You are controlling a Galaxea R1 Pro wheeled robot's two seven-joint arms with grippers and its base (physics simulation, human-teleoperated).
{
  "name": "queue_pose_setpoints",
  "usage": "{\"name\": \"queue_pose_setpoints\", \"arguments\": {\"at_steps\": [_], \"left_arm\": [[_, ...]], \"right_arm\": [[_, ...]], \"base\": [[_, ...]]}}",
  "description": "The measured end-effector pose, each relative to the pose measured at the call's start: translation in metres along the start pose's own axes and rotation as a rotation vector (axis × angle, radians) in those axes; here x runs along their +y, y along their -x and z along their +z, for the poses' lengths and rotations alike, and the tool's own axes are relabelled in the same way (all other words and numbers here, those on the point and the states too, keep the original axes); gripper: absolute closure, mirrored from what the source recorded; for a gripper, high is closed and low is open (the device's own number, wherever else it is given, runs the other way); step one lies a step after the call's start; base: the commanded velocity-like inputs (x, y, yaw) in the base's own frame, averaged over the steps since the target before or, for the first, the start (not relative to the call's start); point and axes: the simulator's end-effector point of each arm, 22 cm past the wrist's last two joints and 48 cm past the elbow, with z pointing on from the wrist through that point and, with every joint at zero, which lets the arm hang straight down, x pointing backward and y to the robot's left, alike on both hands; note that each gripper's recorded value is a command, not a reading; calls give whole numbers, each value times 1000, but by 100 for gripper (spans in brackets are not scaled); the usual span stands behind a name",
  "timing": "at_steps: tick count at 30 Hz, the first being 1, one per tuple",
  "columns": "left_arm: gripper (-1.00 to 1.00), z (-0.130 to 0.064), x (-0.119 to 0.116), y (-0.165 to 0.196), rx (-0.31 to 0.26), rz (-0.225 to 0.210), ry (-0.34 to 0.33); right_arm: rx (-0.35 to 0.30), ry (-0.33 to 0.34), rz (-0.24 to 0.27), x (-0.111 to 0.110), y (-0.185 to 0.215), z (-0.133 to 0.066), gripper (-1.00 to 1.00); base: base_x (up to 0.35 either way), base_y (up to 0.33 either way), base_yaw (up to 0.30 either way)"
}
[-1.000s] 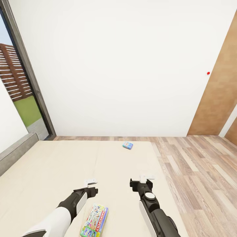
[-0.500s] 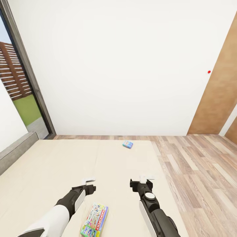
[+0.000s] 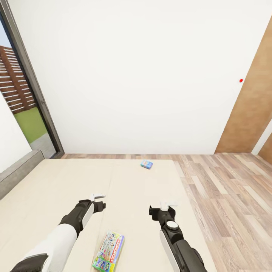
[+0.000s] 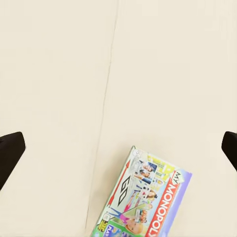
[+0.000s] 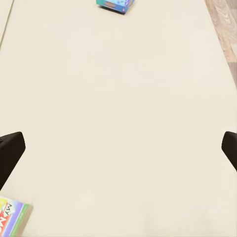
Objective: Put all the toys in the child's room - the three board games (two on the bed and one on the table), the two jigsaw puzzles on the table, and the tennis ball on the table - inside the toy box on the table in the child's room.
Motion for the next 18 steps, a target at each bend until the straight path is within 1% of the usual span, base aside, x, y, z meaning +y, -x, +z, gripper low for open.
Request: {"name": "queue_pose_setpoints", "arguments": {"at_steps": [7, 10, 18], "left_arm": [[-100, 1, 0, -1, 16, 2, 1], [-100, 2, 0, 1, 16, 3, 1], [-100, 4, 1, 2, 18, 4, 4]], "right_arm": [[24, -3, 2, -2, -7, 2, -100], [37, -11, 8, -7, -10, 3, -100], [51, -17, 12, -10, -15, 5, -100]], "base": [[0, 0, 0], [0, 0, 0], [0, 0, 0]]}}
